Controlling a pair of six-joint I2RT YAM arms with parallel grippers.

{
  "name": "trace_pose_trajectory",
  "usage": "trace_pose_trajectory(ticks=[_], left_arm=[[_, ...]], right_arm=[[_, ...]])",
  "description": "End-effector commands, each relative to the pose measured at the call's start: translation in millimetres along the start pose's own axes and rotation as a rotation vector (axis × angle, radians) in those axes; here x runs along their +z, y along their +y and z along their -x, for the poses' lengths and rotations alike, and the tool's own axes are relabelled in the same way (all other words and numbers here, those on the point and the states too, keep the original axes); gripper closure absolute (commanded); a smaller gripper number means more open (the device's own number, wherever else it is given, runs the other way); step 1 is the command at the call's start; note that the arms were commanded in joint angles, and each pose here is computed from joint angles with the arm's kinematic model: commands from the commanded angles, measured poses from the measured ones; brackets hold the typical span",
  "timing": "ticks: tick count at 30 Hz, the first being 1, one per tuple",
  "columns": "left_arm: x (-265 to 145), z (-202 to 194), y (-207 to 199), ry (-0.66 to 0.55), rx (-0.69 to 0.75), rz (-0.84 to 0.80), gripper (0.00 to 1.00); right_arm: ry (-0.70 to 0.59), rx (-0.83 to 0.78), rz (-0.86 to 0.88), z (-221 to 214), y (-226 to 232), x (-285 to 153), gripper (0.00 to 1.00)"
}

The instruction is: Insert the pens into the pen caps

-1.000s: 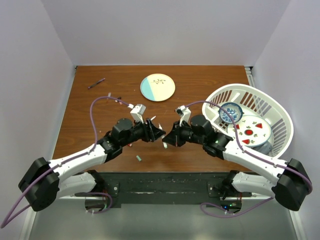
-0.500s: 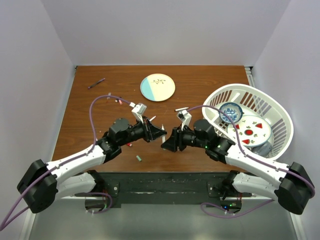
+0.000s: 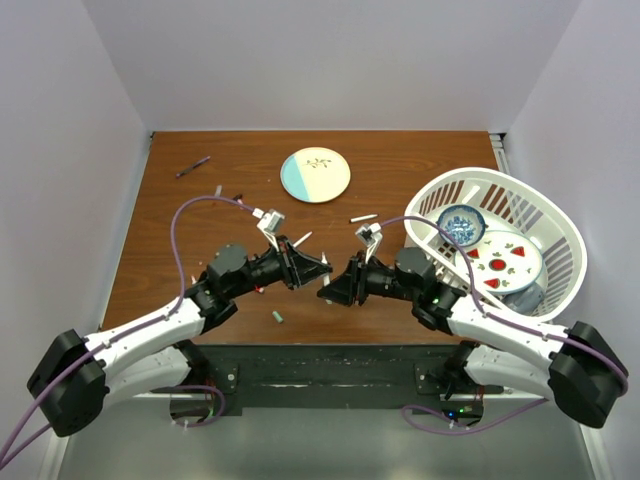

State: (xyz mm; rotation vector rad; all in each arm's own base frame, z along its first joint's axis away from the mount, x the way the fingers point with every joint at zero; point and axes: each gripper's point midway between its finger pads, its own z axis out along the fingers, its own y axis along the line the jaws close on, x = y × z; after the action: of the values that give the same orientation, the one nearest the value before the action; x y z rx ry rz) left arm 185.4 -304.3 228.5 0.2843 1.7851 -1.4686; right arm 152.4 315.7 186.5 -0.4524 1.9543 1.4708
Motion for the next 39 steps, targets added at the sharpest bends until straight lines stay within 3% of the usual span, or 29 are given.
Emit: trace_pose_trajectory(ticks=[1, 4, 8, 9, 14, 19, 21, 24, 26, 28, 32, 36, 39], left_arm=[[-4.6, 12.4, -19.8, -0.054, -0.007, -0.081, 1.0], [-4.7, 15.4, -16.1, -0.069, -0.009, -0.053, 1.0], [-4.7, 13.0, 19.0, -0.034, -0.076, 0.18, 0.57], [-6.6, 16.8, 33.8, -0.053, -0.092, 0.274, 0.54], [-50.4, -4.8, 101.6, -0.006, -0.288, 0.799, 0.56], [-89.4, -26.4, 123.2, 0.034, -0.41, 1.06, 0.56], [-89.2, -30.0, 119.4, 0.054, -0.43, 1.044, 0.54], [-76.1, -27.2, 97.4, 0.066, -0.428, 0.879, 0.51], [-72.1, -27.4, 91.3, 0.052, -0.431, 0.81, 0.42], [-94.4, -31.7, 98.5, -0.003, -0.523, 0.916, 0.34], [-136.1, -39.7, 112.0, -0.123, -0.66, 1.101, 0.33], [-149.2, -41.5, 114.1, -0.229, -0.767, 1.102, 0.36], [-148.3, -48.4, 119.9, -0.23, -0.793, 1.112, 0.37]], right_arm=[[-0.08, -0.011, 0.115, 17.2, 24.5, 1.3, 0.83], [-0.076, -0.004, 0.132, 15.6, 26.8, 0.8, 1.0], [-0.083, -0.005, 0.106, 14.8, 23.7, -4.0, 1.0], [-0.085, 0.004, 0.065, 14.1, 16.5, -4.5, 1.0], [-0.116, -0.028, -0.04, 19.5, 4.5, -15.7, 1.0], [-0.115, -0.041, -0.112, 17.5, -5.7, -24.7, 1.0], [-0.111, -0.051, -0.126, 16.0, -7.9, -27.2, 1.0], [-0.11, -0.057, -0.143, 15.1, -11.0, -29.4, 1.0], [-0.108, -0.061, -0.153, 14.7, -12.8, -29.9, 1.0], [-0.105, -0.057, -0.159, 13.5, -13.8, -31.1, 1.0], [-0.11, -0.056, -0.177, 13.6, -16.8, -32.9, 1.0], [-0.105, -0.052, -0.184, 12.0, -19.2, -32.1, 1.0], [-0.101, -0.045, -0.194, 10.9, -21.4, -31.6, 1.0]])
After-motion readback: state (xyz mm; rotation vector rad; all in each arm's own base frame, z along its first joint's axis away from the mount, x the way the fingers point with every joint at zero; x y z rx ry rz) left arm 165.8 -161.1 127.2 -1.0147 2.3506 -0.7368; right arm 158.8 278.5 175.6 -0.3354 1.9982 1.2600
